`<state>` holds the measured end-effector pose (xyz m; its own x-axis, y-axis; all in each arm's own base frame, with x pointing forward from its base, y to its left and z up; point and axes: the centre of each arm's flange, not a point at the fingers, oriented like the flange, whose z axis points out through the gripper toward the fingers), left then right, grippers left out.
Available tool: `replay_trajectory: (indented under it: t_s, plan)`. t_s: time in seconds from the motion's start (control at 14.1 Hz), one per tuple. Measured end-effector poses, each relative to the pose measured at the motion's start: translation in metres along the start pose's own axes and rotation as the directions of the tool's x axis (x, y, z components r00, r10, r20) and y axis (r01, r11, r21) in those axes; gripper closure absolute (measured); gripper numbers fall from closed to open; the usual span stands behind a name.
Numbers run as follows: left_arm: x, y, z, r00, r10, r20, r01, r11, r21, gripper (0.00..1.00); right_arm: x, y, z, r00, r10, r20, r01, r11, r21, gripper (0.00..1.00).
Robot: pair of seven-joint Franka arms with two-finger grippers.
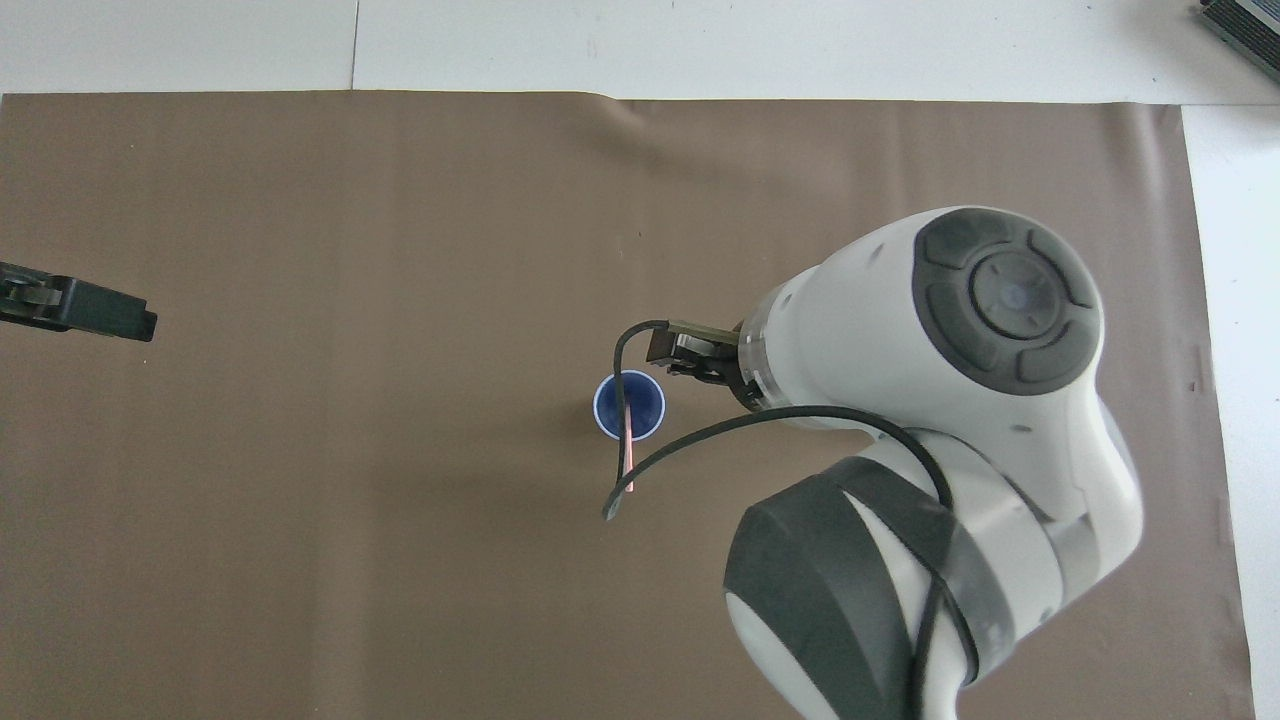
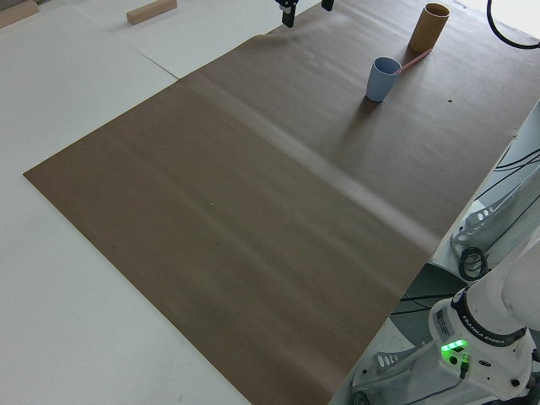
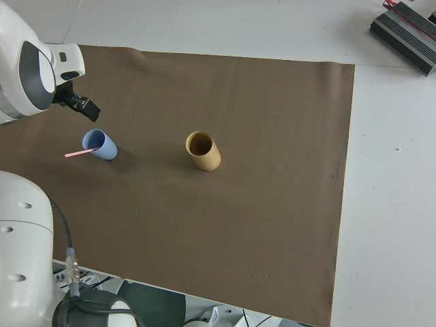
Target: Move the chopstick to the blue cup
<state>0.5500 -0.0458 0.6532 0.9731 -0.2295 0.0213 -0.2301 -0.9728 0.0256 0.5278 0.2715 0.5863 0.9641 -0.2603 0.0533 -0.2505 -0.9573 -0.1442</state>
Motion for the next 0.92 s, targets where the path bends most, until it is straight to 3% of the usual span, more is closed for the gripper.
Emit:
replay_trajectory:
  t_s: [0.14,0.36,0.57,0.92]
  plan:
    - [0.000,0.000,0.000,1.000,0.001,0.000,-0.001,1.000,0.000,0.00,0.020,0.041,-0.026,0.997,-0.070,-0.035,0.069,0.997,-0.026,0.00]
    - [0.000,0.000,0.000,1.000,0.001,0.000,-0.001,1.000,0.000,0.00,0.038,0.107,-0.054,0.989,-0.147,0.011,0.147,0.987,-0.061,0.00]
    - [-0.001,-0.004,0.000,1.000,-0.006,0.000,0.006,1.000,0.000,0.00,0.047,0.159,-0.064,0.989,-0.126,0.076,0.133,0.986,-0.096,0.00]
    - [-0.002,-0.010,0.000,1.000,-0.017,0.001,0.017,1.000,0.000,0.00,0.078,0.265,-0.082,0.993,-0.088,0.079,0.096,0.989,-0.110,0.00]
